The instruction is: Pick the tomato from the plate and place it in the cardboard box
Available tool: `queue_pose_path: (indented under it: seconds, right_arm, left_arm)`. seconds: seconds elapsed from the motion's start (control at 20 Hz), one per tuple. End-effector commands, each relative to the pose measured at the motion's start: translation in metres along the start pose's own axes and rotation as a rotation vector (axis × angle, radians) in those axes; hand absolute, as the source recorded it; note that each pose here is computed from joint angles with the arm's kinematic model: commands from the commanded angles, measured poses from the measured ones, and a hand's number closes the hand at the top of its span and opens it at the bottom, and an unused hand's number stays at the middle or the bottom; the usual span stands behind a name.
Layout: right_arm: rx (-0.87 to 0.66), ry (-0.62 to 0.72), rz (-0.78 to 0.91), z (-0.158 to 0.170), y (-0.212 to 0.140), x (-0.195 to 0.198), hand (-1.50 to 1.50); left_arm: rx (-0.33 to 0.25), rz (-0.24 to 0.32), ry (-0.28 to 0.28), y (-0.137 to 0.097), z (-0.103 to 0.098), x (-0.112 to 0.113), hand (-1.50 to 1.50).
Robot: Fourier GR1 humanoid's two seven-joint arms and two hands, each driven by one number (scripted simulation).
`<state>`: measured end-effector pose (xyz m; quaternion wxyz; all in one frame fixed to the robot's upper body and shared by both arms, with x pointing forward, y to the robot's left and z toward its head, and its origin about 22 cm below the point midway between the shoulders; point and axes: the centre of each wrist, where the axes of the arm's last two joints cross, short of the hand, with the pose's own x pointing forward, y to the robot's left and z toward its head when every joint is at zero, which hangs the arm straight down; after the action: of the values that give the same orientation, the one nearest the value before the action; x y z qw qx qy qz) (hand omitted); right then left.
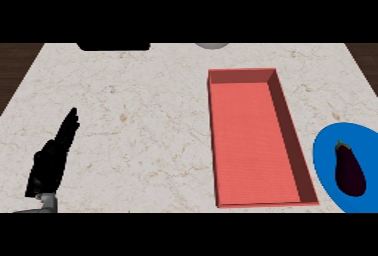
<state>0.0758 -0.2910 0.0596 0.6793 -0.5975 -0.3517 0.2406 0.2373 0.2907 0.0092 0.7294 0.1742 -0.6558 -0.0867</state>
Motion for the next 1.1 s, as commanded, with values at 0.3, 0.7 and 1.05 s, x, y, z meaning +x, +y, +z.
queue_pose_path:
  seconds: [0.3, 0.7, 1.05]
  right_arm:
    - [-0.18, -0.343, -0.425, 0.018, -0.07, 0.053, 1.5]
    - [-0.192, -0.426, -0.479, 0.01, -0.09, 0.106, 1.5]
    - [-0.14, -0.385, -0.449, -0.023, -0.102, 0.189, 1.5]
  left_arm:
    - [0.004, -0.01, -0.011, 0.008, -0.001, 0.001, 0.0]
    - [-0.024, -0.001, -0.006, -0.005, -0.006, 0.004, 0.0]
    - [-0.012, 0.012, -0.015, 0.006, -0.001, 0.001, 0.0]
